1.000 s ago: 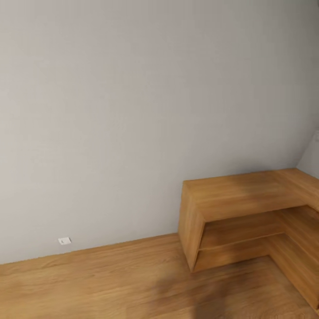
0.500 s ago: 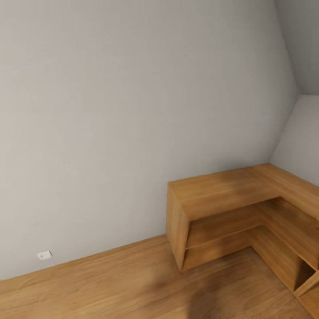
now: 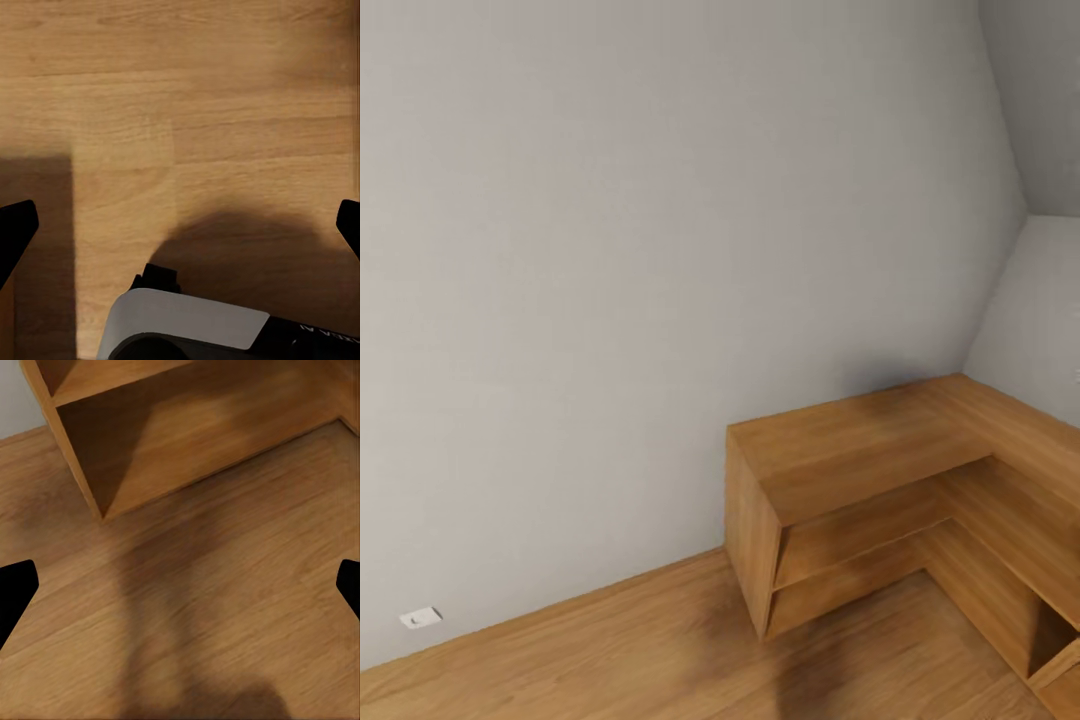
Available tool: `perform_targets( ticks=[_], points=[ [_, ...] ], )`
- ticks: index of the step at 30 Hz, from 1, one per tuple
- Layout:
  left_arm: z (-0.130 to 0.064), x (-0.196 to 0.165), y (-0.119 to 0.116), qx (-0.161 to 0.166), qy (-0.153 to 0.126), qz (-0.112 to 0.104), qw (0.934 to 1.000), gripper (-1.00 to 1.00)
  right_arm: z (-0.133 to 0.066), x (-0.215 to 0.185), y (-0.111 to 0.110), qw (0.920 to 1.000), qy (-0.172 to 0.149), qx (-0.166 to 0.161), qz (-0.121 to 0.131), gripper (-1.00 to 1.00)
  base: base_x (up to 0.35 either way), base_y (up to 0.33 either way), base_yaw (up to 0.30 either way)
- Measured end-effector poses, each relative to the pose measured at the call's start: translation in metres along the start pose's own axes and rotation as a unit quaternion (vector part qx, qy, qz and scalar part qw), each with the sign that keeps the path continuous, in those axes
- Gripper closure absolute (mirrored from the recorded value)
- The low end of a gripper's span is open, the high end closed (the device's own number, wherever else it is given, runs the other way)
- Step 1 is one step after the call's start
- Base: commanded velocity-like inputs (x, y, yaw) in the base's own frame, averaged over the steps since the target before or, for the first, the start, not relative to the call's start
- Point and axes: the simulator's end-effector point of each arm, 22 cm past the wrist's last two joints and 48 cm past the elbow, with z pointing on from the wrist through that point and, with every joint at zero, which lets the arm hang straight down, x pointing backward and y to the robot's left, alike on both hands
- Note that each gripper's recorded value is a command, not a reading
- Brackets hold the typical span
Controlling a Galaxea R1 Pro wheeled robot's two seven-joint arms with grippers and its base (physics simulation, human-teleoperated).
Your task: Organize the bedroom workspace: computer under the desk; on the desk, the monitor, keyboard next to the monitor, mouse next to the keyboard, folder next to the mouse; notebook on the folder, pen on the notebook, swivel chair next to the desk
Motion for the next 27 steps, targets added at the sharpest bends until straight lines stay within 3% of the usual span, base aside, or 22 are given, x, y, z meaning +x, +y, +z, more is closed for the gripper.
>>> perform_targets(
  ticks=[14, 21, 27],
  points=[
    [0.000, 0.000, 0.000, 0.000, 0.000, 0.000, 1.0000, -1.00, -0.003, 0.000, 0.018, 0.9999, -0.001, -0.010, 0.007, -1.00, 0.004, 0.000, -0.255],
    [0.000, 0.000, 0.001, -0.002, 0.000, 0.000, 1.0000, -1.00, -0.004, -0.006, 0.015, 0.9998, -0.019, -0.005, 0.010, -1.00, 0.000, 0.000, -0.260],
    [0.000, -0.001, 0.004, -0.005, 0.000, 0.001, 1.0000, -1.00, -0.010, 0.004, 0.006, 0.9999, -0.015, 0.000, 0.007, -1.00, 0.000, 0.000, -0.260]
  ],
)
